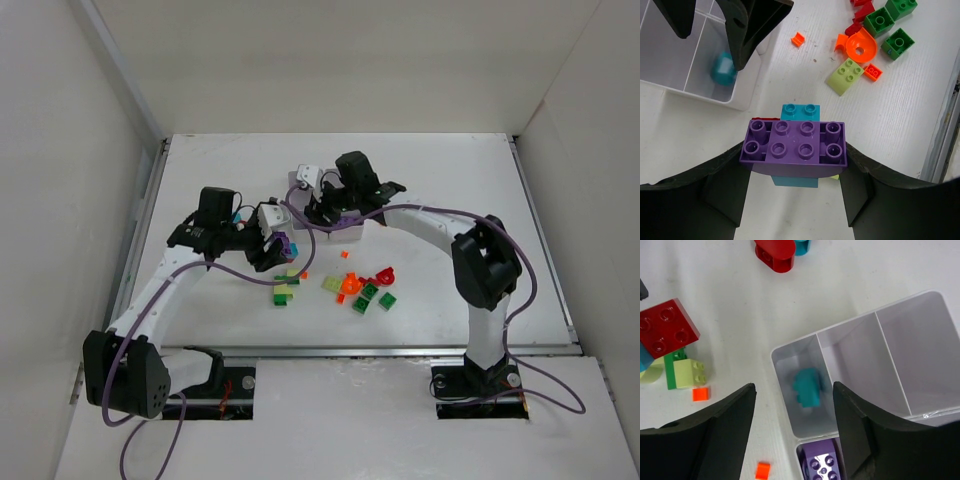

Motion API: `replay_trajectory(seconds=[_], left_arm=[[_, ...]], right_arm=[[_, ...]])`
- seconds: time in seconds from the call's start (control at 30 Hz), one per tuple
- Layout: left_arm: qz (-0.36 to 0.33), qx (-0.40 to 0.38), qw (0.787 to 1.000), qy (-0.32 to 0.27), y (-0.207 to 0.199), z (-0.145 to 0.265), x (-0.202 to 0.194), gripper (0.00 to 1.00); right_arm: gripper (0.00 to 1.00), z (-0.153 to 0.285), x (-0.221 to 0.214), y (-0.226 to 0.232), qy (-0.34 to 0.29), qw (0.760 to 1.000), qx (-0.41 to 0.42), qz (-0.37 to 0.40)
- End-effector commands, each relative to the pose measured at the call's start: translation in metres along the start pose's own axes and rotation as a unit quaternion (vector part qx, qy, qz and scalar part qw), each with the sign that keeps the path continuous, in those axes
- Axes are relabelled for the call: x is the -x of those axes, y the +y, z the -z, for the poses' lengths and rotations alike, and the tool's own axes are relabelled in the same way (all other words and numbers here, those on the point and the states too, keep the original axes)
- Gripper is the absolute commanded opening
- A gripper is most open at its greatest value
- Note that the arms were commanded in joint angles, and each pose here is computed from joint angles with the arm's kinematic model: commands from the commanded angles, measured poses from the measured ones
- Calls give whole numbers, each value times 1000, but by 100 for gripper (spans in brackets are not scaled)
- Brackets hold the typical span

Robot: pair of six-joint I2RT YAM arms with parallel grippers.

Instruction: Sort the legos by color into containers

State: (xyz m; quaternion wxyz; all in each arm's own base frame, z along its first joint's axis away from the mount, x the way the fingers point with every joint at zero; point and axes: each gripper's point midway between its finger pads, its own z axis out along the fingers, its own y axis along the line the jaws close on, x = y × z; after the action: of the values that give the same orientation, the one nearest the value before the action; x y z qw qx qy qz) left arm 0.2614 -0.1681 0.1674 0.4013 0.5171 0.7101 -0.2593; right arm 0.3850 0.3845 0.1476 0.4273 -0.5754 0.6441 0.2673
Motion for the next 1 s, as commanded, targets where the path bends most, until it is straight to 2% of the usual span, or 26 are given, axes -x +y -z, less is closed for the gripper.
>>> replay_trajectory(seconds=[0.0,0.13,0.27,0.4,0.53,0.77,0.97], left_arm=[[-14,5,1000,-23,3,6,19,0],[-15,2,1000,-26,2,6,20,0],[-18,0,999,-32,2,7,24,0],[-36,-14,997,-64,0,11,46,0],[-57,-22,994,-88,4,14,66,0],[-68,-35,991,-109,10,13,85,0],[-76,-39,989,-120,11,14,93,0]], right_arm=[[70,1,26,-11,-27,999,-19,28],[71,4,30,-12,-28,999,-25,30],[71,29,62,-10,-59,997,-33,49],[75,61,88,36,-117,987,43,97],[77,78,100,72,-159,975,115,106],[78,68,94,92,-151,972,152,94],[78,55,103,87,-148,974,142,98]])
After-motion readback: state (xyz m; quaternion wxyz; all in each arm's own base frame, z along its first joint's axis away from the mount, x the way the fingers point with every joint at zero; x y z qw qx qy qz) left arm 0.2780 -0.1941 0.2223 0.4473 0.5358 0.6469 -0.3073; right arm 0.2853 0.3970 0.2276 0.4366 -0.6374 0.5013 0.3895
